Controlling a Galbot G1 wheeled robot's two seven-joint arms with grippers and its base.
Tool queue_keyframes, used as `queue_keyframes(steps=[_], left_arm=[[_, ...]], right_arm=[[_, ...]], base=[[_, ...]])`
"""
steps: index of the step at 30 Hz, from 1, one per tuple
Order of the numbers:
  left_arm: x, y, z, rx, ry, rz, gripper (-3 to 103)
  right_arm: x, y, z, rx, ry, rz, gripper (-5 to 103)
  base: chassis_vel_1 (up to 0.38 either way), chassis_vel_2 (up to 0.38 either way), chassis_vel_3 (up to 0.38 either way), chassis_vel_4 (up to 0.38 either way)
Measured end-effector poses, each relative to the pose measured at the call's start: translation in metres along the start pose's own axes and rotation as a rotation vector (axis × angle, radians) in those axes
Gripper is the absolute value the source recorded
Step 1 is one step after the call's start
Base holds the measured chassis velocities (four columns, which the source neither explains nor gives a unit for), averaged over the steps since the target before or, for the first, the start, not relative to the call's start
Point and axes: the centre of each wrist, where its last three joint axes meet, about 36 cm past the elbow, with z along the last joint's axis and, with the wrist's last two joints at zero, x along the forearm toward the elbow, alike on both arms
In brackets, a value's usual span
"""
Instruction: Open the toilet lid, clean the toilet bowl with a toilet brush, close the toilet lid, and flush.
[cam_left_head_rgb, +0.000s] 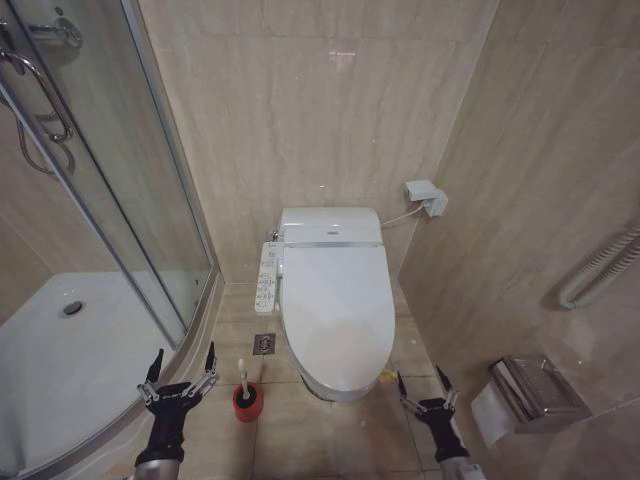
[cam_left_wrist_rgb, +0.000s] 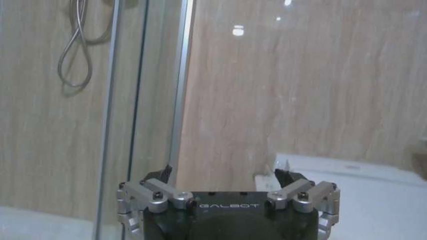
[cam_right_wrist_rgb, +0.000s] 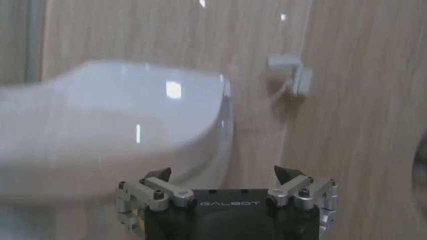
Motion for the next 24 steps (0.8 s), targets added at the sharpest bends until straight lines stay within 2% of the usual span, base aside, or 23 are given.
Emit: queue_keyframes(steps=[3, 12, 24], left_arm=[[-0.001, 0.003, 0.006, -0.003, 0.011, -0.007, 100], [0.000, 0.004, 0.008, -0.004, 0.016, -0.020, 100], [0.001, 0.002, 0.009, -0.004, 0.016, -0.033, 100]], right_arm=[[0.003, 0.006, 0.023, 0.008, 0.028, -0.005, 100], [0.000, 0.006, 0.039, 0.019, 0.046, -0.029, 100], [-0.002, 0.012, 0.050, 0.031, 0.010, -0.221, 100]], base=[[0.000, 0.000, 0.000, 0.000], [0.000, 0.000, 0.000, 0.000], [0.000, 0.000, 0.000, 0.000]])
